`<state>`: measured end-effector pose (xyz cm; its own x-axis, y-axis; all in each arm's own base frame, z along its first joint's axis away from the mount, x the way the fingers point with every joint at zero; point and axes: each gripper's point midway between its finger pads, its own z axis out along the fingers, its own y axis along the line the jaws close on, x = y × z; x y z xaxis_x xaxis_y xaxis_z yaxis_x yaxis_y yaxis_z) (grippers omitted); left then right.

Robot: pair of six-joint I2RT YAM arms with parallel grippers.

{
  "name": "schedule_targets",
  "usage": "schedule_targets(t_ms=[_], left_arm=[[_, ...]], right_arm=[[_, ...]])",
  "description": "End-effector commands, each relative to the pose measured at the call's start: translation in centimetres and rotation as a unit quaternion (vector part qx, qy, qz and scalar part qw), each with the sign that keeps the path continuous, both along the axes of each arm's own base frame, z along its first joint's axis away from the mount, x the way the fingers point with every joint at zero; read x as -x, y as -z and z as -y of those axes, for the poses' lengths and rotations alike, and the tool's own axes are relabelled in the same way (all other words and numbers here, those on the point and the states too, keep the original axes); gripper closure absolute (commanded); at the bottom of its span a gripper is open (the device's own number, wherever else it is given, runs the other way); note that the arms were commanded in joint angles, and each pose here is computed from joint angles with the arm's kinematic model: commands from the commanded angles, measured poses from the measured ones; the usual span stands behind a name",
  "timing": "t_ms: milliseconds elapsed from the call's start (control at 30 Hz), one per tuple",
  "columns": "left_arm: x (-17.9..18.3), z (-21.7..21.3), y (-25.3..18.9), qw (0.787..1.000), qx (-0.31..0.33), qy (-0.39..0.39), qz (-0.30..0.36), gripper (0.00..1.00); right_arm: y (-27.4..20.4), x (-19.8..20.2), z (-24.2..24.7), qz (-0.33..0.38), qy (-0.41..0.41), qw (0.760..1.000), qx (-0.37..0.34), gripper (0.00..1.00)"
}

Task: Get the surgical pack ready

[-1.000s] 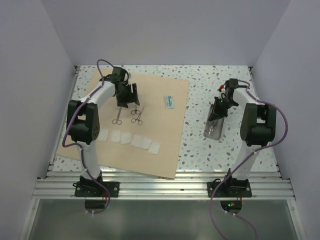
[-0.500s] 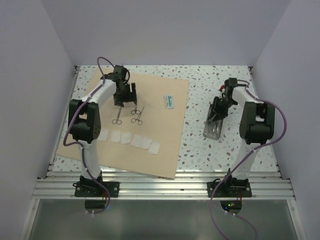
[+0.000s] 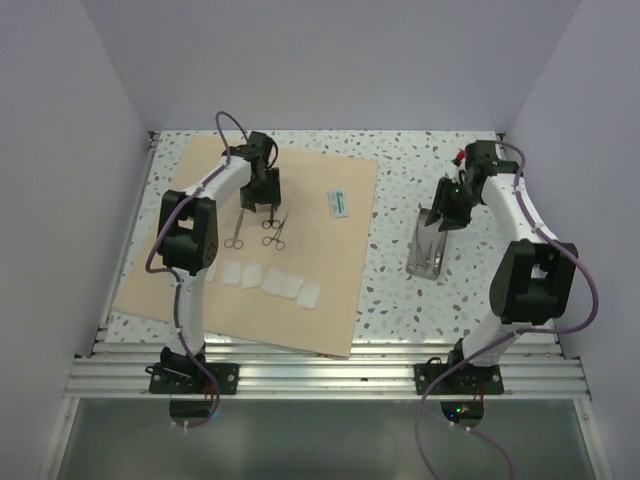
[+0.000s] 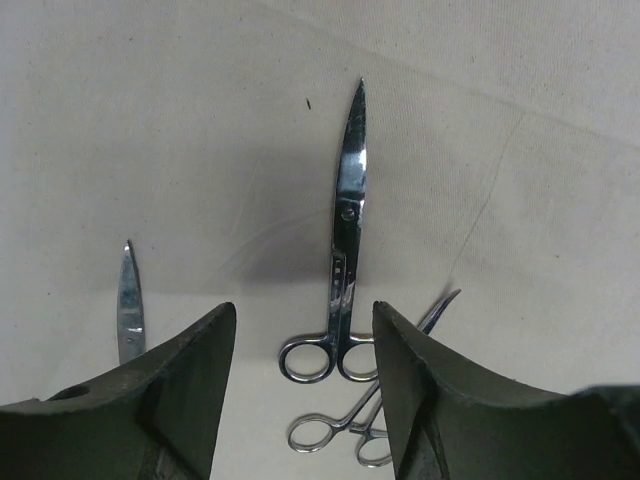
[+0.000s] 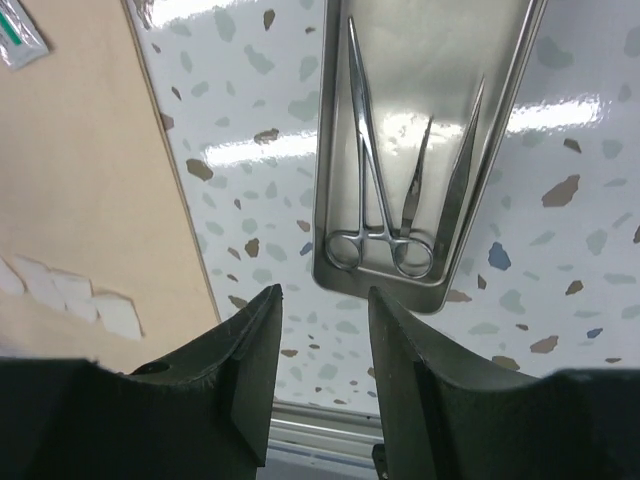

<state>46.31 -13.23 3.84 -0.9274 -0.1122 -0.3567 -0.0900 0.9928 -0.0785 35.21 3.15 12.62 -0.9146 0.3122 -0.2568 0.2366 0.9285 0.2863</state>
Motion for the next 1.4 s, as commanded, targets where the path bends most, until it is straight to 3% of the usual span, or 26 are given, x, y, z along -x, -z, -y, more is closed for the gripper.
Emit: schedule_targets(t_ms=[0, 167, 433, 867, 1367], left_arm=[[-0.6, 0.5, -1.5, 0.999, -0.031, -0.016, 0.017, 0.4], [0.7, 3.1, -2.7, 0.998, -0.023, 0.012, 0.063, 0.44], [-0.9, 5.2, -1.8, 0.996, 0.002, 0.06, 0.068, 0.64], [-2.4, 6.2, -0.3, 0.995, 0.004, 0.079, 0.064, 0.62], [-0.3, 5.7, 1.5, 0.995, -0.015, 0.086, 0.039, 0.68]], right_arm=[[0.4, 2.8, -1.1, -0.026, -0.016, 0.999, -0.017, 0.56], [1.0, 3.8, -1.6, -0.03, -0.022, 0.999, -0.03, 0.56], [0.9, 3.8, -2.4, -0.028, -0.038, 0.998, -0.037, 0.56], [0.9, 4.0, -2.8, -0.028, -0.043, 0.998, -0.042, 0.56], [1.1, 3.4, -3.3, -0.029, -0.047, 0.997, -0.051, 0.56]])
